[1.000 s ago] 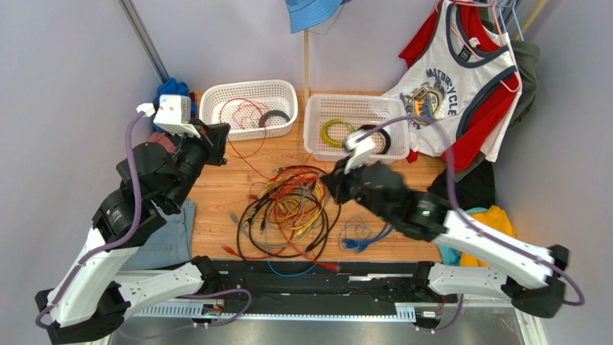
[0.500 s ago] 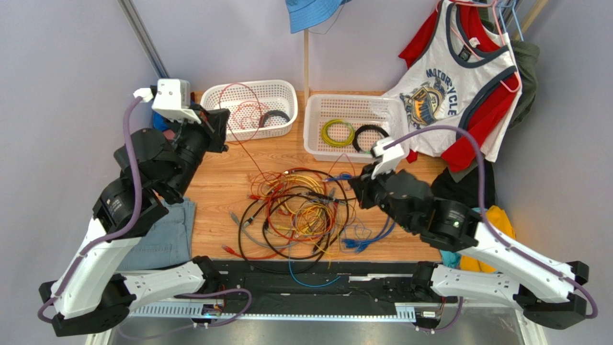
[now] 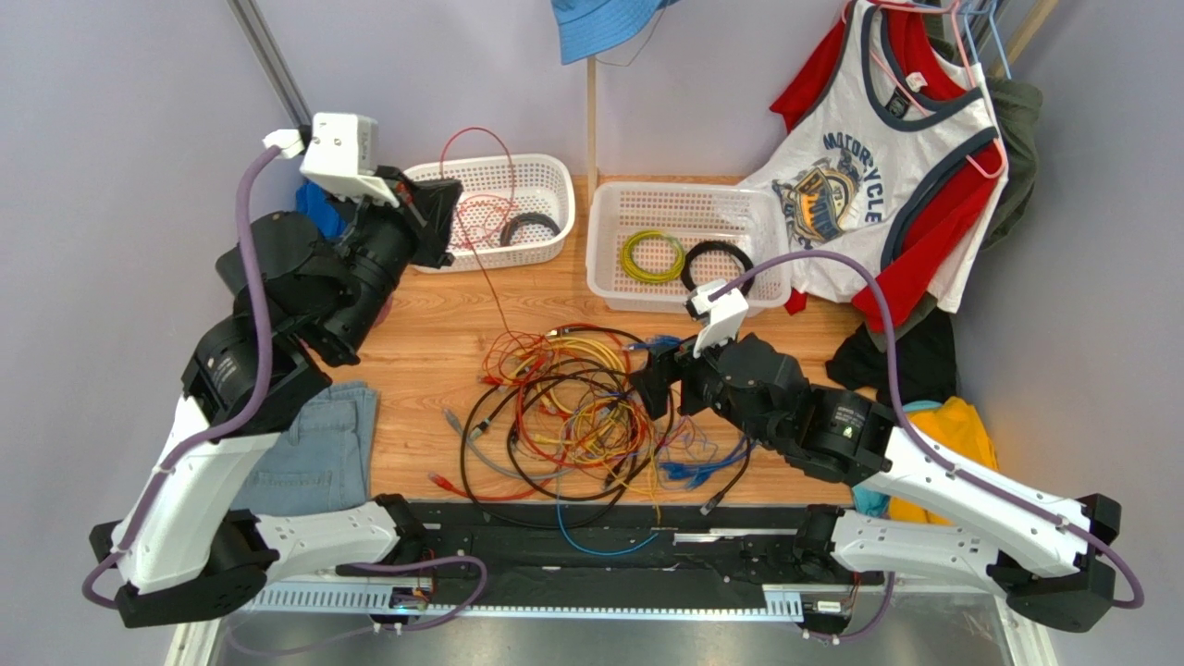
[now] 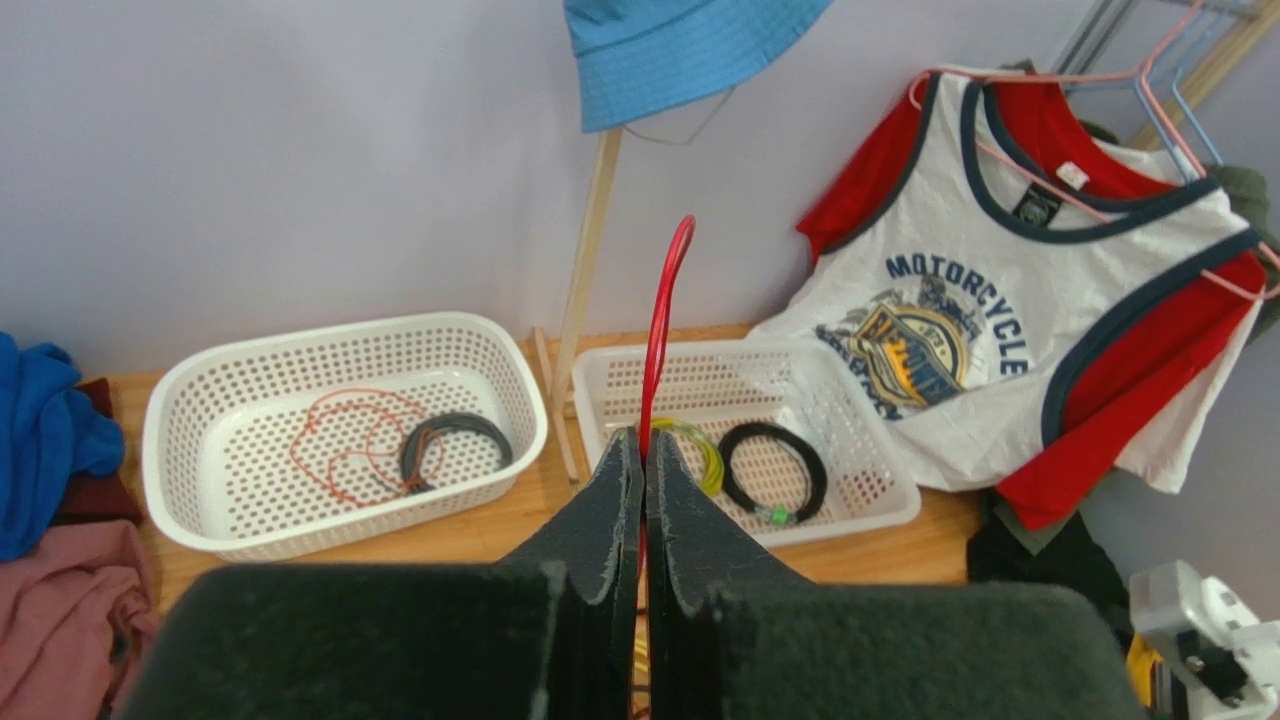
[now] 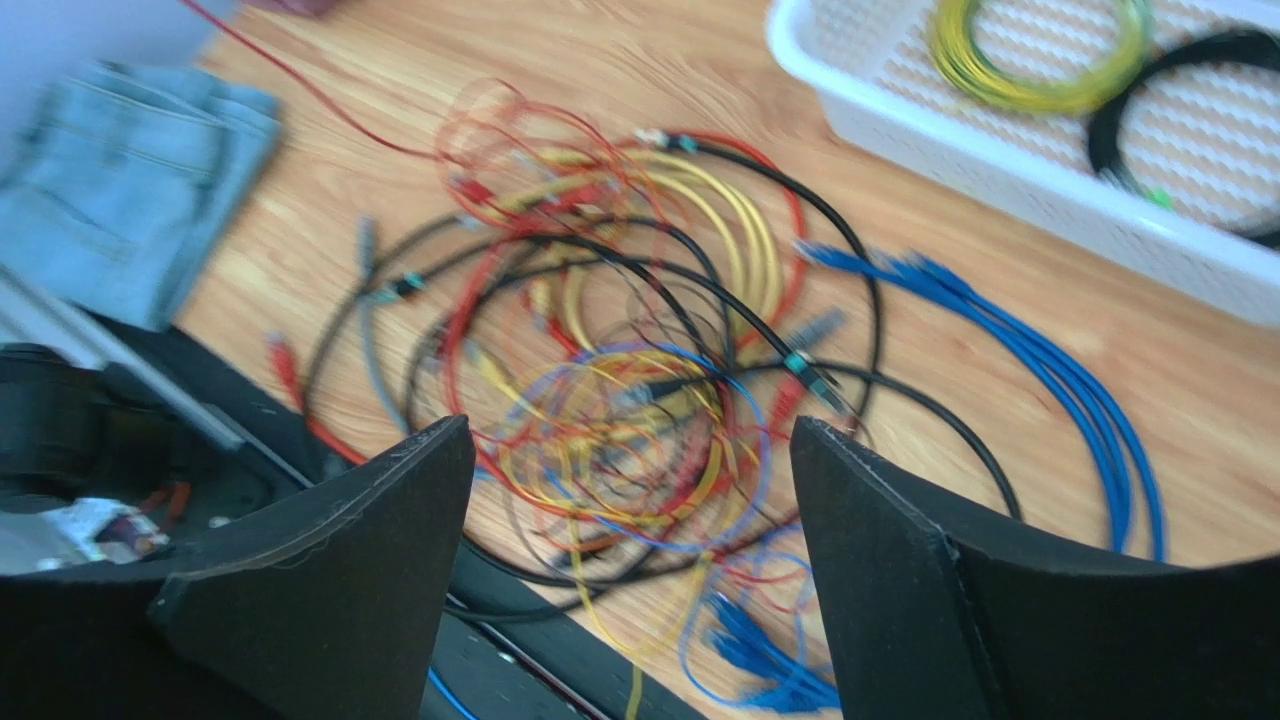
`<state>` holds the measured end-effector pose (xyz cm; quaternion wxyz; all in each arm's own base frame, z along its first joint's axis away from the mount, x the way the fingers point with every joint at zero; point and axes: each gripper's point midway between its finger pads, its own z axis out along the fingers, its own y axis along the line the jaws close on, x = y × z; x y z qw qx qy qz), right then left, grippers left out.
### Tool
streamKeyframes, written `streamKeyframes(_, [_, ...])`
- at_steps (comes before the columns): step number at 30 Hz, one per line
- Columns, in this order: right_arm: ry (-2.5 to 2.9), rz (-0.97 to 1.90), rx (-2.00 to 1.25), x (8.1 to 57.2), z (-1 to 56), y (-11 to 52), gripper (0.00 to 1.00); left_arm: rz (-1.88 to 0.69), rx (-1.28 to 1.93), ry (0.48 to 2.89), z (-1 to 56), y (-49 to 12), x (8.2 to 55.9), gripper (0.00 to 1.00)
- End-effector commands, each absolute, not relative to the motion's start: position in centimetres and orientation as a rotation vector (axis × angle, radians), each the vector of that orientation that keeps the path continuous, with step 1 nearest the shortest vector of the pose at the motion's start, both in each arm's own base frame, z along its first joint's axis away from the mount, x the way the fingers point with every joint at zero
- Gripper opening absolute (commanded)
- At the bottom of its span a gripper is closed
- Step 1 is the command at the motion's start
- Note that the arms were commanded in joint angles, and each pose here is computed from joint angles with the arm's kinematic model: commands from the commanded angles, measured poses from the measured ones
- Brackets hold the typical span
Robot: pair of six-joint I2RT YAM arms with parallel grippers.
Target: Untangle the cables
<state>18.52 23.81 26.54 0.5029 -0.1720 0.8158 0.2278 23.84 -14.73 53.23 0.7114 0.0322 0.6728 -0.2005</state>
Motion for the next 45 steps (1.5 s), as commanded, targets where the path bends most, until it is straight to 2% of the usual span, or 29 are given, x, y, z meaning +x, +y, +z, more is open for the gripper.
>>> streamKeyframes(1, [1.736, 0.793, -0.44, 18.4, 32.5, 27.6, 0.82, -0.526, 0.116, 1.471, 54.6, -16.2, 23.4, 0.0])
streamKeyframes(10, [1.514, 0.943, -0.52, 19.8, 32.1, 34.9, 0.83, -0.631, 0.184, 1.521, 54.4, -19.6, 23.6, 0.0])
streamKeyframes(19, [1.513, 0.934, -0.519, 22.5, 29.8, 40.1, 0.84, -0.632, 0.202, 1.543, 53.9, -19.6, 23.4, 0.0])
streamKeyframes(24, [1.512, 0.852, -0.421, 25.7, 28.9, 42.0, 0.81, -0.619, 0.193, 1.545, 53.9, -18.8, 23.0, 0.0])
streamKeyframes(25, [1.512, 0.835, -0.409, 26.2, 28.8, 42.1, 0.78, -0.614, 0.195, 1.549, 53.8, -18.7, 22.9, 0.0])
streamKeyframes(27, [1.532, 0.791, -0.385, 26.9, 28.4, 42.0, 0.5, -0.597, 0.19, 1.555, 53.4, -18.2, 22.9, 0.0])
streamKeyframes(28, [1.531, 0.784, -0.378, 27.0, 28.8, 41.8, 0.35, -0.575, 0.171, 1.56, 53.2, -17.7, 23.0, 0.0])
streamKeyframes(29, [1.52, 0.779, -0.354, 26.9, 30.1, 41.1, 0.04, -0.564, 0.155, 1.553, 53.2, -16.9, 22.7, 0.0])
streamKeyframes(30, [1.558, 0.737, -0.349, 27.1, 29.8, 40.2, 0.0, -0.511, 0.127, 1.577, 52.0, -16.3, 23.3, 0.0])
streamKeyframes(32, [1.553, 0.707, -0.287, 27.3, 33.4, 38.5, 0.0, -0.482, 0.073, 1.568, 51.5, -14.7, 23.0, 0.0])
streamKeyframes(33, [1.606, 0.652, -0.331, 27.0, 32.9, 37.6, 0.0, -0.434, 0.048, 1.602, 49.4, -14.5, 23.6, 0.0])
streamKeyframes(35, [1.56, 0.675, -0.32, 26.2, 38.0, 36.2, 0.0, -0.424, -0.008, 1.589, 48.5, -13.4, 23.4, 0.0])
streamKeyframes(37, [1.583, 0.663, -0.368, 25.2, 39.7, 34.9, 0.0, -0.39, -0.066, 1.627, 45.5, -13.2, 24.1, 0.01])
streamKeyframes(38, [1.529, 0.696, -0.343, 24.6, 43.8, 33.7, 0.0, -0.38, -0.087, 1.652, 43.8, -13.1, 24.2, 0.05])
streamKeyframes(40, [1.556, 0.667, -0.371, 23.8, 45.1, 32.2, 0.0, -0.361, -0.122, 1.665, 42.3, -12.8, 24.5, 0.09])
streamKeyframes(41, [1.514, 0.689, -0.344, 23.3, 48.4, 31.0, 0.0, -0.356, -0.128, 1.672, 41.7, -12.8, 24.5, 0.11])
streamKeyframes(43, [1.533, 0.667, -0.352, 22.7, 49.4, 29.4, 0.0, -0.352, -0.14, 1.701, 39.7, -13.1, 24.7, 0.21])
streamKeyframes(45, [1.537, 0.664, -0.345, 22.1, 50.5, 28.1, 0.0, -0.362, -0.128, 1.733, 37.8, -13.9, 24.9, 0.44])
